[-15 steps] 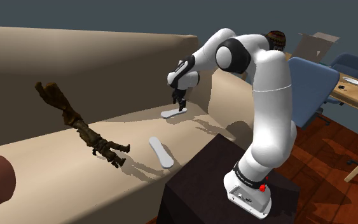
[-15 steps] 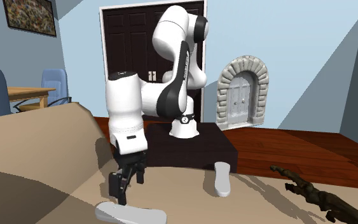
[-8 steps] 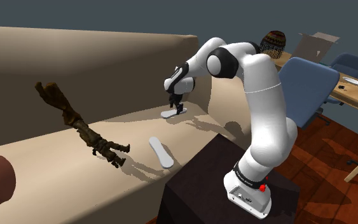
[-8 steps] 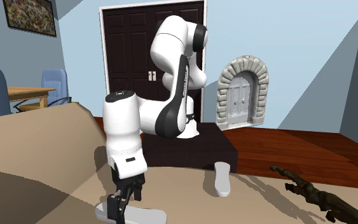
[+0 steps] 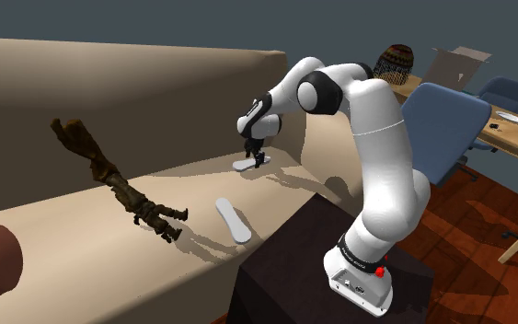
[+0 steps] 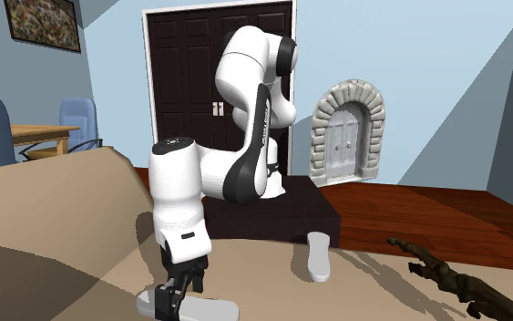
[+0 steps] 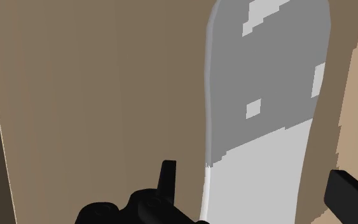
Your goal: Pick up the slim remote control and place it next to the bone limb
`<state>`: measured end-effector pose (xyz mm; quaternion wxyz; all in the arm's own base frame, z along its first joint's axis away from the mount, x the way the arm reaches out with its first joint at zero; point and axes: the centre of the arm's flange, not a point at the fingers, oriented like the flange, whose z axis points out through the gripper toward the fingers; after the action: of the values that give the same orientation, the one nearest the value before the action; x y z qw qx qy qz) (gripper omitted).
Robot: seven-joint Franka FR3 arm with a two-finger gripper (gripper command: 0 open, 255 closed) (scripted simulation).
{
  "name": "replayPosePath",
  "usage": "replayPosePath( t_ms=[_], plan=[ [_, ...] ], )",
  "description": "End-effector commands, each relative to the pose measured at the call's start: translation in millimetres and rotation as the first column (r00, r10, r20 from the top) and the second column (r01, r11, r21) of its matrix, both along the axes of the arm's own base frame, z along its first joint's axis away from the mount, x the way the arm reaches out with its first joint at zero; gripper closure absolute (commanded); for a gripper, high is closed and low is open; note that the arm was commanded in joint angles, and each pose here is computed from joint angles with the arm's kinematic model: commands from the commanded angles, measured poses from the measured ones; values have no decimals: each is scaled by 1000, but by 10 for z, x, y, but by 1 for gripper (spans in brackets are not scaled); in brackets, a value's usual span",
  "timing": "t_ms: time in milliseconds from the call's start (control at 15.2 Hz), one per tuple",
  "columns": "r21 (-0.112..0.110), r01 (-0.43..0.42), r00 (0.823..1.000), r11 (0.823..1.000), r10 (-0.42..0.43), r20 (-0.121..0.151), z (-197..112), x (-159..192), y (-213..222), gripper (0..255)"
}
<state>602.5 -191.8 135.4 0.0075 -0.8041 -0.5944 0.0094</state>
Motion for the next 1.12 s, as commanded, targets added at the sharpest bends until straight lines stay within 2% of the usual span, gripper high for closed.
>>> replayPosePath(
  t_ms=[0, 66, 132, 726, 1056],
  plan=[
    [0, 0, 1000, 1000, 0, 0, 0, 0, 0, 0],
    [0, 0, 1000, 1000, 0, 0, 0, 0, 0, 0],
    [0, 0, 1000, 1000, 0, 0, 0, 0, 0, 255],
    [0, 0, 1000, 1000, 0, 0, 0, 0, 0, 255],
    [0, 0, 1000, 1000, 0, 0, 264, 0, 0, 255]
  ],
)
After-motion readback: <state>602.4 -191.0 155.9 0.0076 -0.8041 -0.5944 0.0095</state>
